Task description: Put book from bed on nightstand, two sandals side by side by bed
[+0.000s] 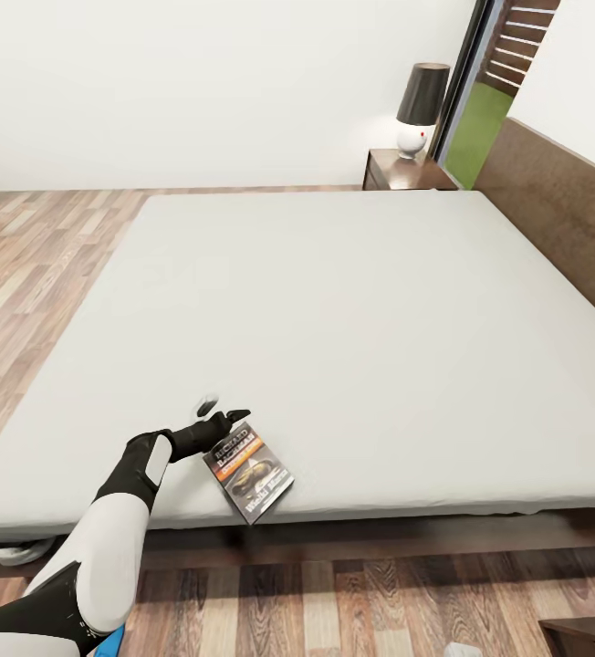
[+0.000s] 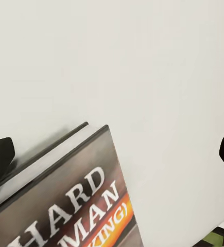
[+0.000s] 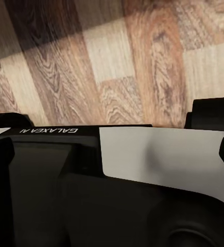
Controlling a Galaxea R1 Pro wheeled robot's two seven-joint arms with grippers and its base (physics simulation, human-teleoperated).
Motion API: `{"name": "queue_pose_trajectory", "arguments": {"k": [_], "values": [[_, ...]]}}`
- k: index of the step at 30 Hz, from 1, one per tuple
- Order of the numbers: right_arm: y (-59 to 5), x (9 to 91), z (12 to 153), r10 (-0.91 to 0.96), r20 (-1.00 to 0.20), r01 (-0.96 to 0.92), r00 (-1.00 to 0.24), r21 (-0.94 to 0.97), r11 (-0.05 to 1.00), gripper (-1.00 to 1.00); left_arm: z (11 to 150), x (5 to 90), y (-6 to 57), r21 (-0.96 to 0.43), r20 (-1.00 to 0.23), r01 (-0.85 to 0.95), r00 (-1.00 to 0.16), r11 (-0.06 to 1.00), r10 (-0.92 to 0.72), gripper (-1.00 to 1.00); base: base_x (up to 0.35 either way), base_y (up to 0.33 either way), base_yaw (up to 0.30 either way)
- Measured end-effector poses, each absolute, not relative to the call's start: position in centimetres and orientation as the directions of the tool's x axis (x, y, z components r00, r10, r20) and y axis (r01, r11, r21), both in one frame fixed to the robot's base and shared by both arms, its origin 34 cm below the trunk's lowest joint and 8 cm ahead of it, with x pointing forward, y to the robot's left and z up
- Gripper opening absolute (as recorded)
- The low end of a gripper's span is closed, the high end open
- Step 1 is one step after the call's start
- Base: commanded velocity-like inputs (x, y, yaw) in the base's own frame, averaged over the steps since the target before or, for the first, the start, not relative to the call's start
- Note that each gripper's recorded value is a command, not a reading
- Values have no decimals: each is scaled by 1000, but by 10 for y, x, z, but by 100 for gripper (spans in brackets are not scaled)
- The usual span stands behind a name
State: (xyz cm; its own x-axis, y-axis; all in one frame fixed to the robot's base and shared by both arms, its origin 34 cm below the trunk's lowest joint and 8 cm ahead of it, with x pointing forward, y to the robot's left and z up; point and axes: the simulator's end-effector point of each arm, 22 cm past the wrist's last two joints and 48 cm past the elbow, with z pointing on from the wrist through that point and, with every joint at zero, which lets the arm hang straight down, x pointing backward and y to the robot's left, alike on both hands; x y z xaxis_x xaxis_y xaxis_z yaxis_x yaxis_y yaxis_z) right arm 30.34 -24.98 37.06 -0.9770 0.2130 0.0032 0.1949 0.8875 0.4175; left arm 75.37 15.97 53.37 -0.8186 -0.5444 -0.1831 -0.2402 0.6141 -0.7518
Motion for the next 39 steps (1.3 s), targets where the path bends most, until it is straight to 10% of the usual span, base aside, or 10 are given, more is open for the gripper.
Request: {"name": "queue_pose_trajectory", "arguments": {"k": [39], "values": [[-250, 303, 371, 213, 3, 195, -977, 419, 887, 100, 534, 754, 160, -752, -183, -241, -818, 614, -545, 100, -47, 0, 0]]}}
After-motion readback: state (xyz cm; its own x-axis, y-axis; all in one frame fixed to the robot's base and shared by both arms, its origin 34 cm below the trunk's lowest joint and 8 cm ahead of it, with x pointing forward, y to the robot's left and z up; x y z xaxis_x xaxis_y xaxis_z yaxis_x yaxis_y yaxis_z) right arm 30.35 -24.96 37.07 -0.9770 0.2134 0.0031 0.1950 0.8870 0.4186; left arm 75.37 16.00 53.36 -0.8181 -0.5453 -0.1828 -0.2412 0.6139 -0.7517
